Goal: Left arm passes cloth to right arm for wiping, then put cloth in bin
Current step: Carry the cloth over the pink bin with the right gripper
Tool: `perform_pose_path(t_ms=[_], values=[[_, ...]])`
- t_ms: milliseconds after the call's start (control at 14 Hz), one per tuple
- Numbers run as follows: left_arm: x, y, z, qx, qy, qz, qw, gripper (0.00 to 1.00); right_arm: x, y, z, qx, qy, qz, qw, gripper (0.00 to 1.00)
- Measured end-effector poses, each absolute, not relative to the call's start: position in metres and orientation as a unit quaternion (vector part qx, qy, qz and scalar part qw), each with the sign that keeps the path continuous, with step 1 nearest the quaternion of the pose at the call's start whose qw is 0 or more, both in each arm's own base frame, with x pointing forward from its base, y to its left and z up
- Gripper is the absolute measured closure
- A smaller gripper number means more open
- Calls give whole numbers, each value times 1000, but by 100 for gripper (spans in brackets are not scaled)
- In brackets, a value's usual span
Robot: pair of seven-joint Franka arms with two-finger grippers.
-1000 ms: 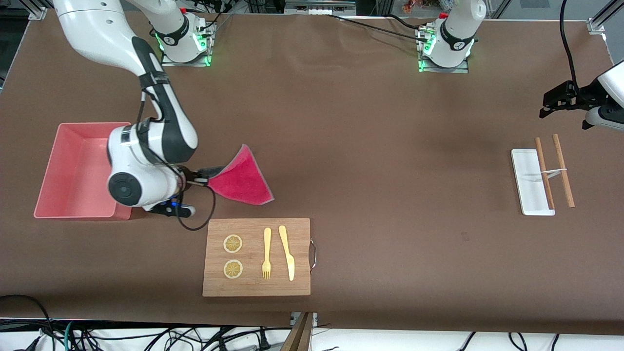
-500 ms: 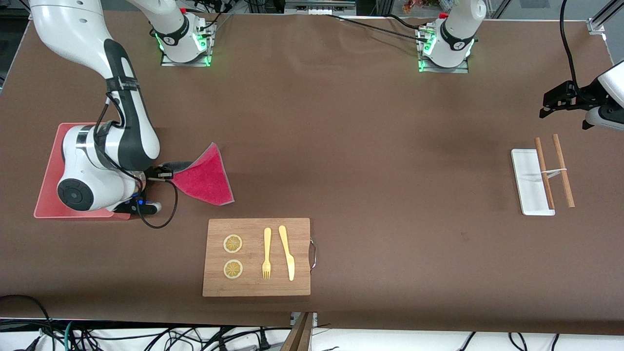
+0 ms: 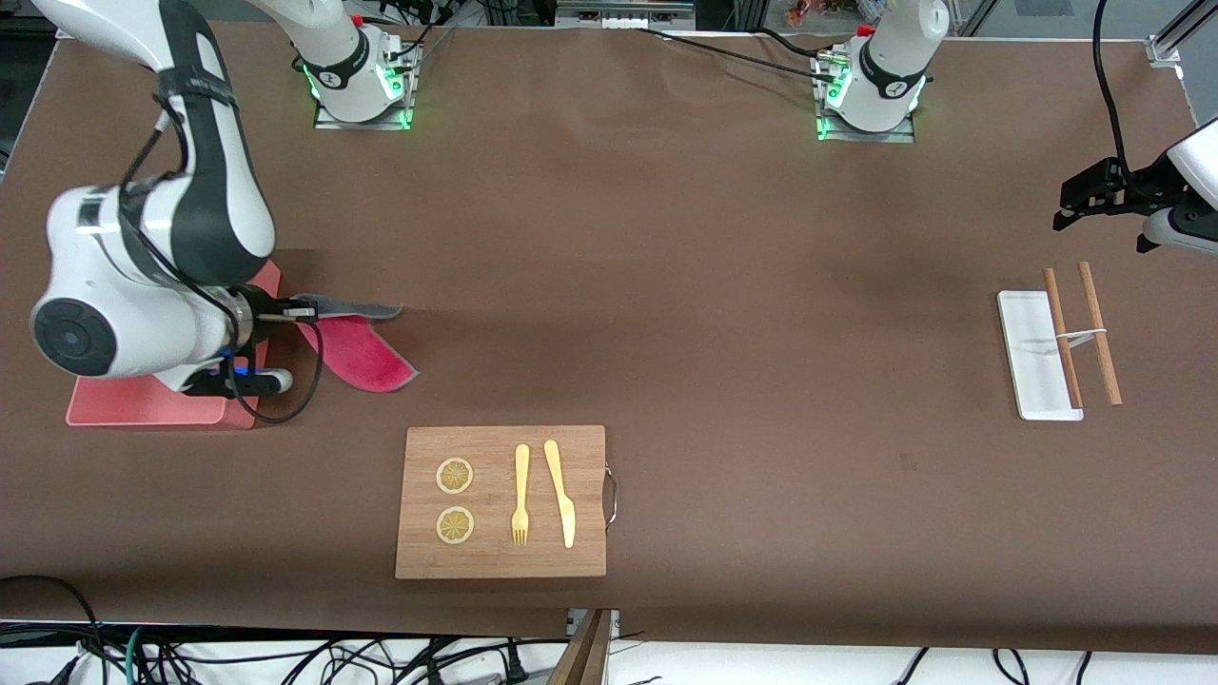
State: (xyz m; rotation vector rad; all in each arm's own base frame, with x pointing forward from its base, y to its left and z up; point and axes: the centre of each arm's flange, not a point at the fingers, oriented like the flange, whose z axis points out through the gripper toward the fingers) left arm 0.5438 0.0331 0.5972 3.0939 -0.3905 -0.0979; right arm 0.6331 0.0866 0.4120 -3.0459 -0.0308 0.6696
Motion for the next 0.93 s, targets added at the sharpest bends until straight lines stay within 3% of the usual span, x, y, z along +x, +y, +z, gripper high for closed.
perform_pose_path(t_ms=[286, 571, 929], values=[[544, 32, 597, 991, -126, -31, 11, 0, 632, 63, 475, -976, -26, 217, 17, 99], [544, 32, 597, 991, -126, -31, 11, 0, 617, -14, 530, -978, -40, 205, 13, 99], [544, 32, 598, 991, -126, -31, 11, 0, 596, -103, 555, -973, -90, 208, -33, 99]])
